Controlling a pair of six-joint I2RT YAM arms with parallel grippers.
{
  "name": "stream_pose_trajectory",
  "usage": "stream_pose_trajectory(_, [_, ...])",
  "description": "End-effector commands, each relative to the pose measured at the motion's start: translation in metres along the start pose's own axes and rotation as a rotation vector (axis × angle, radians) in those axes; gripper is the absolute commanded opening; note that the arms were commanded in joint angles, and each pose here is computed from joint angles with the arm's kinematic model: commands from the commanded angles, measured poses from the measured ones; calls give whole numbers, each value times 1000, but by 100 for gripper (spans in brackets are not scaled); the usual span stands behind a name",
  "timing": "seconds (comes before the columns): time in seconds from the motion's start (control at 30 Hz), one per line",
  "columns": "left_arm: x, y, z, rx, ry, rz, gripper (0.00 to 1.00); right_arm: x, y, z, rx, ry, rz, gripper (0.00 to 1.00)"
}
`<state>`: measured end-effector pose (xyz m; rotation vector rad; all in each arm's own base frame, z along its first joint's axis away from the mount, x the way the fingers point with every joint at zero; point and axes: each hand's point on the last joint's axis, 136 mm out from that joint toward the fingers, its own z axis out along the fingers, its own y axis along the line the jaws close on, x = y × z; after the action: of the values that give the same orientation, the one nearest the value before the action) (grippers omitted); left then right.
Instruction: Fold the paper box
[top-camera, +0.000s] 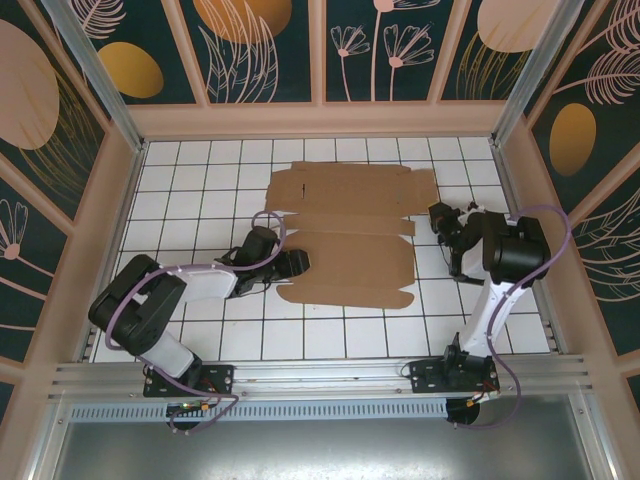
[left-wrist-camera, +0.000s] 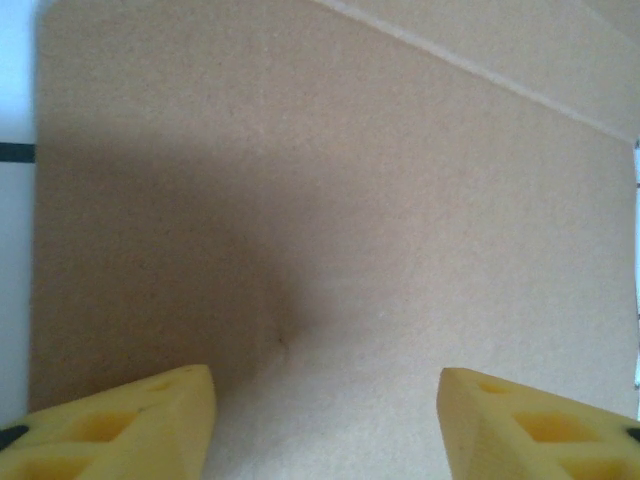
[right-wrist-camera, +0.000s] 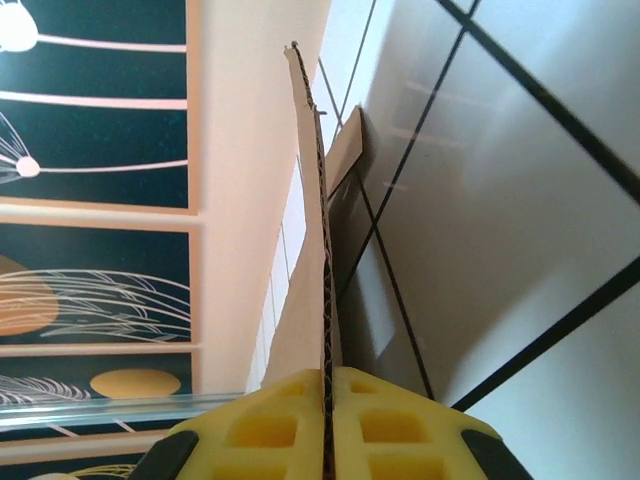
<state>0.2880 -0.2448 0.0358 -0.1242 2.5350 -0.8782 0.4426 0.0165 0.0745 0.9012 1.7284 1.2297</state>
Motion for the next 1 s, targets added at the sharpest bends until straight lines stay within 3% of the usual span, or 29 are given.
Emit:
stream_pose_trajectory(0.0, [13, 33, -24, -192, 46, -23, 70, -25, 44, -10, -23, -87, -139, 10])
stream_pose_trajectory(0.2, [-55, -4, -100, -262, -190, 73, 81, -79, 125, -31, 232, -254, -481, 9])
stream_pose_trajectory(0.4, [-110, -29, -186, -353, -440, 143, 86, -123, 295, -68, 253, -446, -837, 8])
stream_pose_trajectory(0.57, [-131, -44, -230, -369, -562, 154, 87, -86, 427, -71, 210, -513, -1166, 9])
stream_pose_trajectory(0.67, [-135, -46, -243, -370, -595, 149, 88, -35, 470, -56, 220, -490, -1367, 10])
stream_pose_trajectory(0.8, [-135, -48, -254, -354, -627, 133, 88, 45, 458, -18, 295, -388, -1606, 10])
stream_pose_trajectory(0.97, [-140, -51, -278, -352, -689, 120, 88, 164, 368, 21, 325, -206, -1811, 12])
